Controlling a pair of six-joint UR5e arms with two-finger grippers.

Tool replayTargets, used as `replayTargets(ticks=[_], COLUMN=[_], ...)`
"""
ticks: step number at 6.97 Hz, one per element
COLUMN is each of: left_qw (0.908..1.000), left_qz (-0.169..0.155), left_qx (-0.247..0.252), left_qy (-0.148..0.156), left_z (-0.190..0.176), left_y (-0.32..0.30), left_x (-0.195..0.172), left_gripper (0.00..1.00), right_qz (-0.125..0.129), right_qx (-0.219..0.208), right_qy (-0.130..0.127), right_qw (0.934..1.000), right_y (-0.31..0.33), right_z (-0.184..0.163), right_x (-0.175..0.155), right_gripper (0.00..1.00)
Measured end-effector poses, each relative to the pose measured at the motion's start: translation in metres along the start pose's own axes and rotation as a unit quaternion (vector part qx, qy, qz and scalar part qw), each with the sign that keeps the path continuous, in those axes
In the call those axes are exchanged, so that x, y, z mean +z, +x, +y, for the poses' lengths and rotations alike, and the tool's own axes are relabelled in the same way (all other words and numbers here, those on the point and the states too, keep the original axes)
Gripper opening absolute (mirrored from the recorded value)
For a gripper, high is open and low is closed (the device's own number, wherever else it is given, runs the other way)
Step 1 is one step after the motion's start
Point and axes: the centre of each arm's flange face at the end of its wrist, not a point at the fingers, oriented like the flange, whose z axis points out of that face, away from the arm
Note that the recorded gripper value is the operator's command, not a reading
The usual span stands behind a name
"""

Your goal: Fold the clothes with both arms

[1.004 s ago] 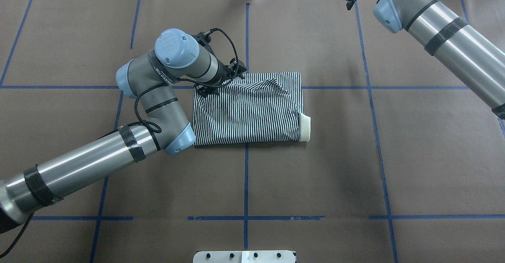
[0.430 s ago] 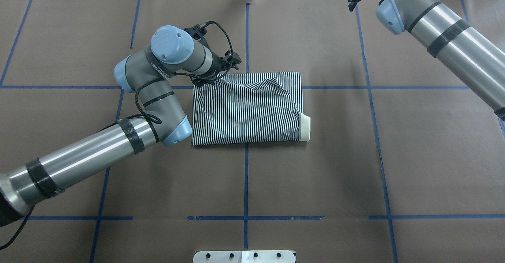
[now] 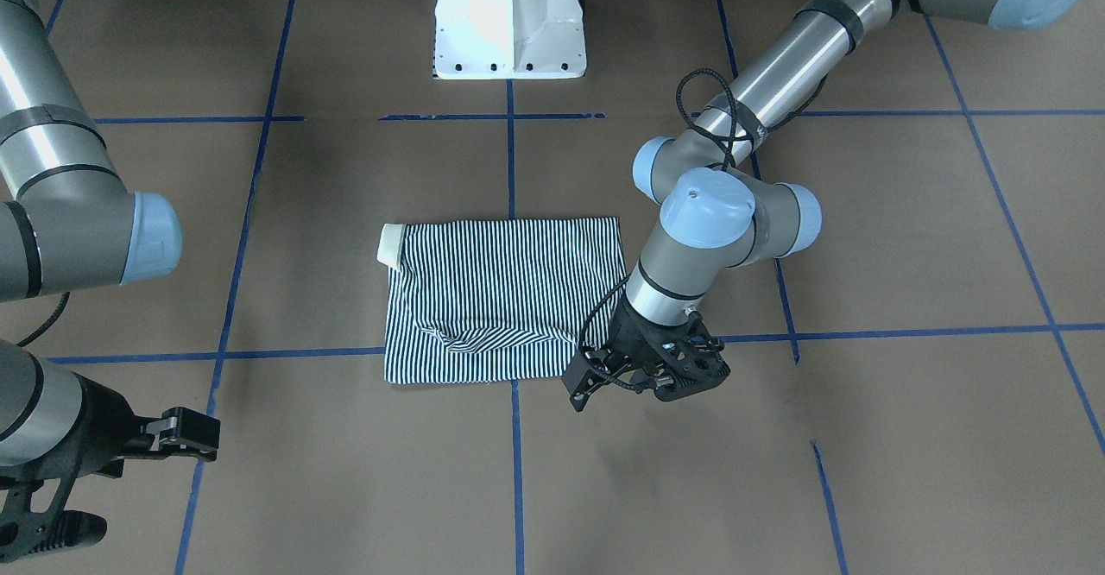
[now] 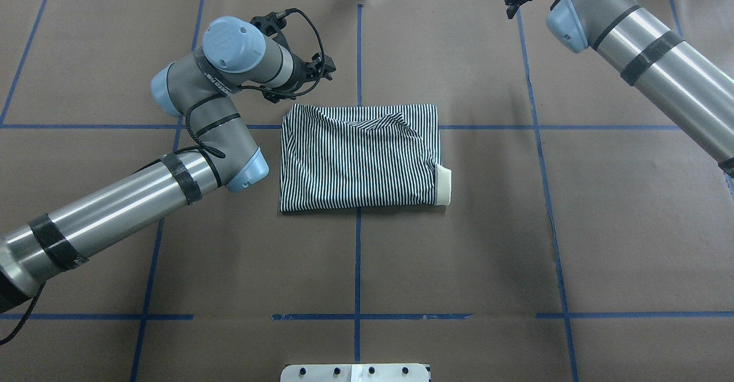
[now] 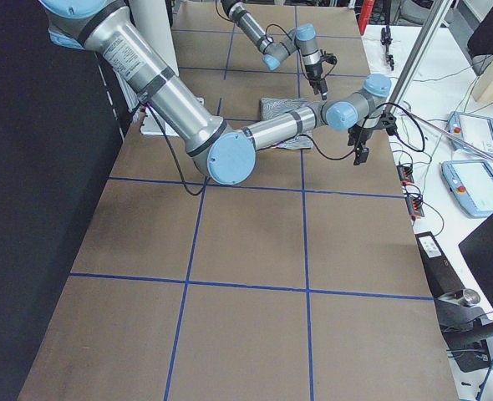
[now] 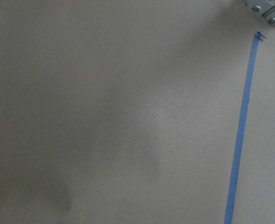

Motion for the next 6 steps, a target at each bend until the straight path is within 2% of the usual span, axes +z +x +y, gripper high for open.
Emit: replayTargets(ticks=[2, 4, 5, 6], left_qw=[0.9992, 0.9919, 0.9821, 0.9669], left_qz=[-0.004, -0.049, -0.088, -0.131], left_qx=[0.038, 0.117, 0.166, 0.219], left_qy=[-0.015, -0.002, 0.002, -0.002], left_z=[-0.062, -0.112, -0.127, -0.144], left_y=[-0.055, -0.141, -0.185, -0.226], left_x=[-0.053, -0.142, -0.191, -0.239], left_gripper=[1.0, 1.0, 1.0, 1.0], right_qz=[0.004, 0.021, 0.033, 0.044], right_qx=[0.017, 0.016, 0.0, -0.021], right_qy=[-0.003, -0.009, -0.022, -0.038], right_qw=[0.9998, 0.9996, 0.9992, 0.9981], right_y=[0.035, 0.1, 0.142, 0.199], right_z=[0.029, 0.068, 0.097, 0.128], right_x=[-0.018, -0.047, -0.056, -0.064], right_gripper=[1.0, 1.0, 1.0, 1.0])
